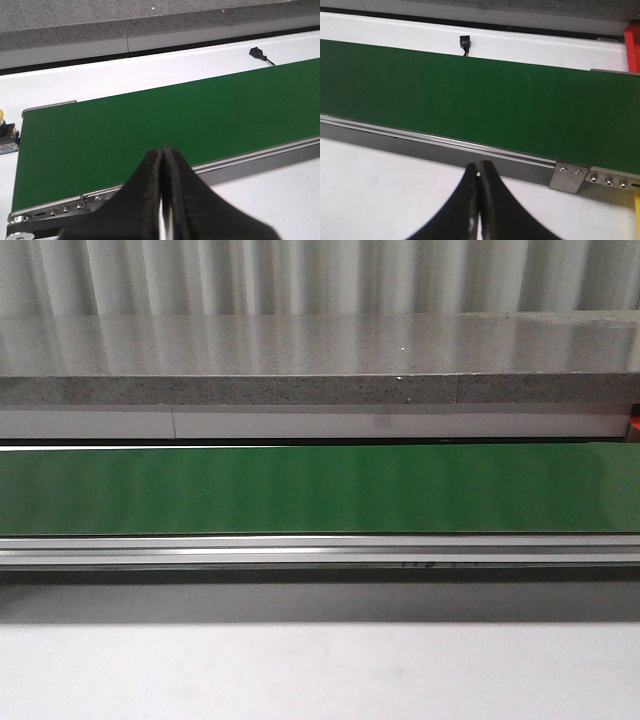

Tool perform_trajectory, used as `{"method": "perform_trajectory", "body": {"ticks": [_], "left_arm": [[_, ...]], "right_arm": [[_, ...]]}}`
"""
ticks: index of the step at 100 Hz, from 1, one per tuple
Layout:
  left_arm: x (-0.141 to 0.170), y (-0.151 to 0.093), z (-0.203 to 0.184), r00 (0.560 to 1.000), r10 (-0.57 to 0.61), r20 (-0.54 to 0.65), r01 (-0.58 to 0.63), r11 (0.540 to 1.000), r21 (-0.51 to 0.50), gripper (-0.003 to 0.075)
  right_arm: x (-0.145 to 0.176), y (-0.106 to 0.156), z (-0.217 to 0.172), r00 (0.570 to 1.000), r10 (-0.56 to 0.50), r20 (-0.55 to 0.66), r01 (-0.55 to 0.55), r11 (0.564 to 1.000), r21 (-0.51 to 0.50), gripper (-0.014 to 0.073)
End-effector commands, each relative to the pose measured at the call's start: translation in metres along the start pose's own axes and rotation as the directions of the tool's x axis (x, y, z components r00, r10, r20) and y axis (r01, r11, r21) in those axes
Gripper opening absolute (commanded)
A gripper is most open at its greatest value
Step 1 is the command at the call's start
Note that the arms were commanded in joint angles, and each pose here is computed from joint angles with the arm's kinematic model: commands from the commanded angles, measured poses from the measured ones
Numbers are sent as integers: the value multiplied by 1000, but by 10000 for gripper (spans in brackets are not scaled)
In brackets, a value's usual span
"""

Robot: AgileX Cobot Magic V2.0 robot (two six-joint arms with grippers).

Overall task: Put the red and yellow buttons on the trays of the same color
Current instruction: 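Raise the right gripper back above the conveyor end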

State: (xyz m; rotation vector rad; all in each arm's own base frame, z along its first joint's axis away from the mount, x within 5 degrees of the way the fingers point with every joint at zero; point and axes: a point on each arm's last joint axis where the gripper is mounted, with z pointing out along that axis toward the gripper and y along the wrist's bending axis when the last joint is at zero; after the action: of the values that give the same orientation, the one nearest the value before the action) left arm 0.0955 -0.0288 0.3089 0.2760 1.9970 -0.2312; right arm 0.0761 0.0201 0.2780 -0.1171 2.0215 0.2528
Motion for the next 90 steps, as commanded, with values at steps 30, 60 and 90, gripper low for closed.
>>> {"method": "perform_trajectory", "body": {"ticks": [30, 60, 90], "left_arm": [[-25, 5, 3, 991, 37, 129, -31, 998, -48, -20], [-62, 21, 18, 985, -116, 126, 131, 984, -119, -20], [-67, 74, 35, 957, -288, -12, 266, 898, -351, -15]], "right_arm": [[-11, 2, -6, 995, -9, 95, 10, 1000, -11, -66], [-10, 1, -6, 996, -9, 83, 10, 1000, -11, -66], [-10, 1, -6, 996, -9, 83, 10, 1000, -11, -66]]}}
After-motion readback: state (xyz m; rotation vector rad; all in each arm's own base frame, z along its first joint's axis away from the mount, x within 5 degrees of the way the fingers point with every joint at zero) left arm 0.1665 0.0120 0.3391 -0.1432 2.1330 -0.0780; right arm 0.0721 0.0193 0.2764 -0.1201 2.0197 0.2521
